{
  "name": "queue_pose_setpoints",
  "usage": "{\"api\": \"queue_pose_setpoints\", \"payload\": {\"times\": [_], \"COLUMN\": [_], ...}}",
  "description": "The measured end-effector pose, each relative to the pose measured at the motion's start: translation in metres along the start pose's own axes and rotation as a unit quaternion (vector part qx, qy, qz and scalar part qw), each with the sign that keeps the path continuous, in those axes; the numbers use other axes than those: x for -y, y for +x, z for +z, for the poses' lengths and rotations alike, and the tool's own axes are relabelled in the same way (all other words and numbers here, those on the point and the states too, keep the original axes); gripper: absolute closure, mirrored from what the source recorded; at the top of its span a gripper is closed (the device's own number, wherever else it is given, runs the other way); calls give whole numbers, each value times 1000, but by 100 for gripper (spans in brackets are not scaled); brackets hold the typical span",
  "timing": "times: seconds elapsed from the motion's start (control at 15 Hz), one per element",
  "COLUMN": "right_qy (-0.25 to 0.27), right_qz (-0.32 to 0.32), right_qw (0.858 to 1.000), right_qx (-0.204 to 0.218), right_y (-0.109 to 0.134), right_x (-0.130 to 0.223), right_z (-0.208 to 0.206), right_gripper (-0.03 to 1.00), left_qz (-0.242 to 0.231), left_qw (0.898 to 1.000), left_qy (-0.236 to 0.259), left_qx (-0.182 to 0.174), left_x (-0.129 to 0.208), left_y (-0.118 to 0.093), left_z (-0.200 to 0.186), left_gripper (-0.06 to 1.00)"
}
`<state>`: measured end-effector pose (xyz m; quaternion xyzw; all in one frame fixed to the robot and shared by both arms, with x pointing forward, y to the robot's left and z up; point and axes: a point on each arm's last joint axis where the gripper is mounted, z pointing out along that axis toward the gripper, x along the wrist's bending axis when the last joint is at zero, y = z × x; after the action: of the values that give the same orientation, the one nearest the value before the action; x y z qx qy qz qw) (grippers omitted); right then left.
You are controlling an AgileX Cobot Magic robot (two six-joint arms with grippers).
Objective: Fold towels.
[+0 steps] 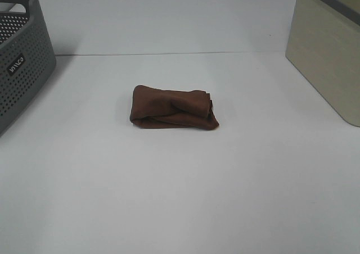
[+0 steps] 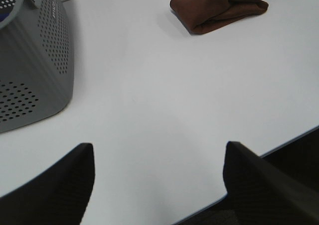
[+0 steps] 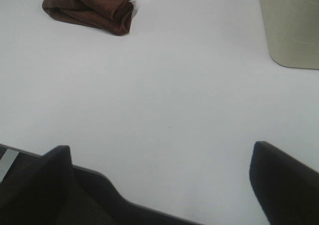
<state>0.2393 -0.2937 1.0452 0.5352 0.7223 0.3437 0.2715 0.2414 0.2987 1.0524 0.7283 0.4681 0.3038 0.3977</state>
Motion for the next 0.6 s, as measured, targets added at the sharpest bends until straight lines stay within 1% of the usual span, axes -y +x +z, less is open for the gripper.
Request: {"api": "queue_pose_setpoints", "payload": {"times": [0.27,0.6], "right_qy": [0,0], "right_qz": [3,3], "right_qw": [1000,1000], "right_qx": [-1,-1], "right_y": [0,0], "right_x": [0,0], "right_z": [0,0], "right_gripper": [7,7], "left_qz": [12,10], "left_qw": [1000,1000], "left_qy": [-3,-4], "left_qx": [11,17], "left_x": [0,-1], "left_y": [-2,-3], "left_z": [0,0], "left_gripper": [25,25]}}
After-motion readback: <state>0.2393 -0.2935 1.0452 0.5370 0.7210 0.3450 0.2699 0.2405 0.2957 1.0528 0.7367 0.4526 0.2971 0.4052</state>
